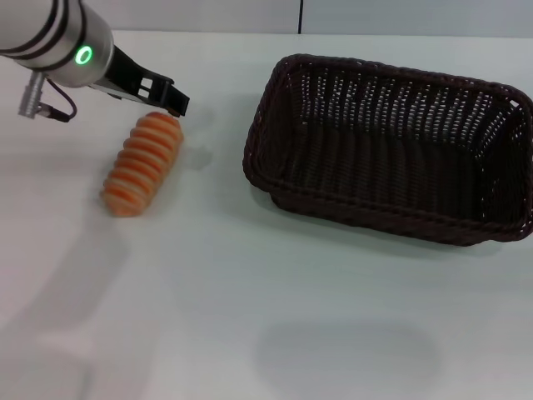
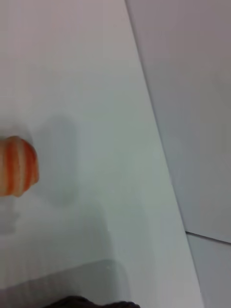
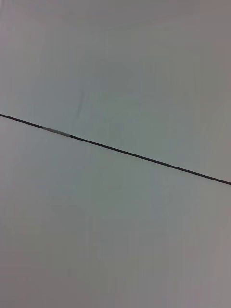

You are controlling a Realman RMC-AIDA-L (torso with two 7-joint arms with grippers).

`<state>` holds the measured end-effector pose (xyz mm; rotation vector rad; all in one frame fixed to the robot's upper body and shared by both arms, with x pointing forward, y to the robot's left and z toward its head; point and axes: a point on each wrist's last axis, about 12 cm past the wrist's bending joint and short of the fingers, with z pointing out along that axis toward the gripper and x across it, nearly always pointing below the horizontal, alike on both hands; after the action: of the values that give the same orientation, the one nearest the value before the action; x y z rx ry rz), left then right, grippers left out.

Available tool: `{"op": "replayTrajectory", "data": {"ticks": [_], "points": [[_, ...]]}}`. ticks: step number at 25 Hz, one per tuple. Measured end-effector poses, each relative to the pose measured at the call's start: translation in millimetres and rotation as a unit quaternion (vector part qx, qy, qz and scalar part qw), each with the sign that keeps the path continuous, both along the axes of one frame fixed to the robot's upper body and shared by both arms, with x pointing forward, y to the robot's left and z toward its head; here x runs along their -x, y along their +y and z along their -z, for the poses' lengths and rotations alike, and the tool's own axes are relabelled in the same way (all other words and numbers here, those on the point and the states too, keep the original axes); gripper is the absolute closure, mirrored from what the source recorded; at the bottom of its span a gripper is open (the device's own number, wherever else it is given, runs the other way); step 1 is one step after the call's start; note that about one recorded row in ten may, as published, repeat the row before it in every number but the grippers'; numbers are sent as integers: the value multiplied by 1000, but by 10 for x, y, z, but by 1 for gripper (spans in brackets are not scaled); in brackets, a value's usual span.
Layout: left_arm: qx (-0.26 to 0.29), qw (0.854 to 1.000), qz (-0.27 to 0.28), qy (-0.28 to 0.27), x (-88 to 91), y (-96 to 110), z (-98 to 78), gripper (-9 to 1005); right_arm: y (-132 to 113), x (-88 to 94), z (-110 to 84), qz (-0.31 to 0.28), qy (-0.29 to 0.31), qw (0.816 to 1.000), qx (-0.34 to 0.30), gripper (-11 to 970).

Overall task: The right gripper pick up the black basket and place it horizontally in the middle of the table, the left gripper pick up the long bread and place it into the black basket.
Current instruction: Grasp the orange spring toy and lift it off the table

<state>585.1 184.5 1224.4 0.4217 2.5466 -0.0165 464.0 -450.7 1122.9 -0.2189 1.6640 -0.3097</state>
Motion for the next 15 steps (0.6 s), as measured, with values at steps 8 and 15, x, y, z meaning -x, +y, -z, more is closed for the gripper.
{"op": "replayTrajectory", "data": {"ticks": [8, 15], "points": [[-24, 999, -1, 43, -193, -54, 187, 242, 2, 34, 40, -2, 7, 1000, -1, 197], [-50, 997, -3, 61, -330, 3, 146, 243, 10, 33, 88, -6, 13, 1000, -5, 197]]}}
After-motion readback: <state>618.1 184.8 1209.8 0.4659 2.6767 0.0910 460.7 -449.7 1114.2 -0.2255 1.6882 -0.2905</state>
